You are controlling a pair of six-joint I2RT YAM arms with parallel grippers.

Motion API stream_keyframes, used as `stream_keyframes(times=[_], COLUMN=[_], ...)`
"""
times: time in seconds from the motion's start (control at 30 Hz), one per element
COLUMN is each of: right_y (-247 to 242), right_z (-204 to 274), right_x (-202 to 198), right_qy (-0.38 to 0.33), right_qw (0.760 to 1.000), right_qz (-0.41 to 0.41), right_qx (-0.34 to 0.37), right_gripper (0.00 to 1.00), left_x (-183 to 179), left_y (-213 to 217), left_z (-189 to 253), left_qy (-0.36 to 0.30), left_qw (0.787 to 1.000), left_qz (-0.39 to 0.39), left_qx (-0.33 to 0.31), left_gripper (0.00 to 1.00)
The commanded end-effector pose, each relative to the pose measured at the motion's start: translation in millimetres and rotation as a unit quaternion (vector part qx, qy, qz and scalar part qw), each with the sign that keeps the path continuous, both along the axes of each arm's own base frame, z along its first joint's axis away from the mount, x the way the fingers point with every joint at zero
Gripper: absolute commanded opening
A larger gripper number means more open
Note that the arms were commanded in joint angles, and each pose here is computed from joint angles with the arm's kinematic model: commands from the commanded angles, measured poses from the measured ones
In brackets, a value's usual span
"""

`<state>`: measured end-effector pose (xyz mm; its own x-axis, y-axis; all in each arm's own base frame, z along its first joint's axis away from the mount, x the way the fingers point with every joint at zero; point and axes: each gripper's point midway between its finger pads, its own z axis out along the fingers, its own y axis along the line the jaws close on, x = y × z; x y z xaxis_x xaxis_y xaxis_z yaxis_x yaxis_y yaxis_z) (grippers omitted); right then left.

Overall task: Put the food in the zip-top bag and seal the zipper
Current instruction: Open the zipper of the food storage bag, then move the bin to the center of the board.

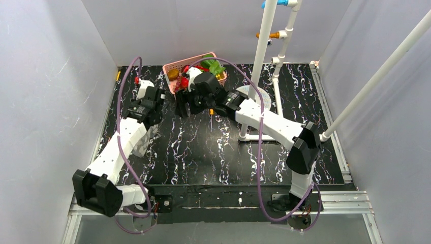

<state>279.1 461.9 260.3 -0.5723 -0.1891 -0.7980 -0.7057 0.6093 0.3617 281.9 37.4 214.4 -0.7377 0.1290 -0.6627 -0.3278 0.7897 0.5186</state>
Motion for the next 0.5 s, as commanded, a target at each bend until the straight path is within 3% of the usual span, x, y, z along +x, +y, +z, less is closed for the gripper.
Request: stream_keyframes(times=[0.0, 0.1, 0.2, 0.4, 0.47], right_y=[-12.6, -12.9, -13.4, -15.5, -17.7], right_z=[41.4, 26.9, 20.7, 5.9, 3.1], right_x=[70.8, 101.3, 107.1, 45.1, 30.8], right_qy=[-0.073, -0.07, -0.06, -0.014, -0.017], right_qw=[0.995, 0.994, 0.995, 0.999, 0.999], right_qz=[-0.07, -0.087, -0.082, 0.026, 0.035], right_qx=[0.021, 0.001, -0.01, 0.021, 0.024], right_gripper=[0.86, 0.86, 0.86, 0.86, 0.86], left_x=[33.3, 41.3, 41.0, 23.6, 13.7], left_y=[2.5, 4.6, -5.1, -63.4, -66.9], left_z=[14.9, 5.9, -5.9, -15.7, -13.8], left_qy=[-0.042, -0.038, -0.034, -0.036, -0.048], left_qw=[0.998, 0.997, 0.995, 0.961, 0.954], left_qz=[0.015, 0.028, 0.008, -0.073, -0.071], left_qx=[-0.041, -0.058, -0.094, -0.265, -0.286], left_gripper=[0.0, 0.0, 0.0, 0.0, 0.0])
